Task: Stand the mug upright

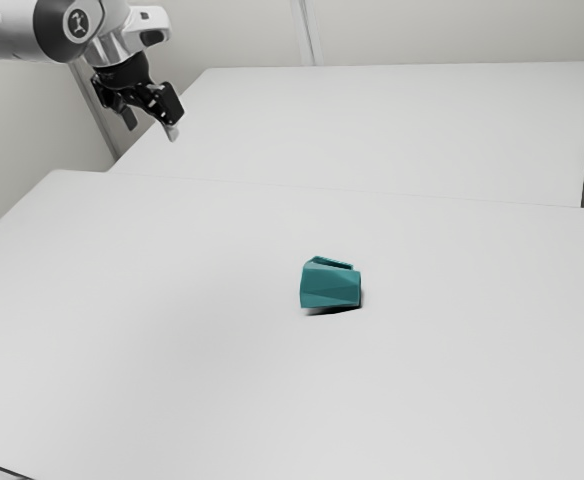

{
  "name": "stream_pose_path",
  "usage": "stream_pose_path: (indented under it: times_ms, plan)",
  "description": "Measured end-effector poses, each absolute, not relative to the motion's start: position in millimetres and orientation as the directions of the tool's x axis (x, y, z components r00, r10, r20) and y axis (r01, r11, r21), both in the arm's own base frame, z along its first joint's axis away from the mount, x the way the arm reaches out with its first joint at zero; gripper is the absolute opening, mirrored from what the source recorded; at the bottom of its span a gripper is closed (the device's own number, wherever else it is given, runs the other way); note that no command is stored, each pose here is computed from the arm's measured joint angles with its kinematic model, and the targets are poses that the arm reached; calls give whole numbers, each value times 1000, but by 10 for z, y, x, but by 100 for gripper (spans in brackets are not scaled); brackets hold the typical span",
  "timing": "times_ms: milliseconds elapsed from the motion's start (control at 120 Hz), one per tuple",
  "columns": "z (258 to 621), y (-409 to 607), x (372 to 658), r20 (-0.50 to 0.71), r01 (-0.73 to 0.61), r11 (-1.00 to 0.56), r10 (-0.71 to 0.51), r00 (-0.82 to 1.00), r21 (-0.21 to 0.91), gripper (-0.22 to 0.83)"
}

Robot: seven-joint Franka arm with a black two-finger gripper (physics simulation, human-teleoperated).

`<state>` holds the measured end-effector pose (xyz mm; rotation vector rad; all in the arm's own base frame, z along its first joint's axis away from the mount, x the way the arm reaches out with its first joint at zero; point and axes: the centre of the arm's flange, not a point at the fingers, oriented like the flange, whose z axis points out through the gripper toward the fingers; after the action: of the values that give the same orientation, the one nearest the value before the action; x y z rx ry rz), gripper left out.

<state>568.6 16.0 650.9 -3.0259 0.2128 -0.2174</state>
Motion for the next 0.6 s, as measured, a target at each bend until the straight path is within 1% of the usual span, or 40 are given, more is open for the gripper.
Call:
stream_pose_path:
  times_ms: [333, 500, 600]
  plan:
    - [6470, 227, 5694, 141, -151, -982, -167, 976, -117, 60]
    - [6194, 241, 5617, 129, -166, -981, -178, 976, -102, 60]
    - [5964, 267, 5559, 126, -170, -981, -181, 975, -92, 60]
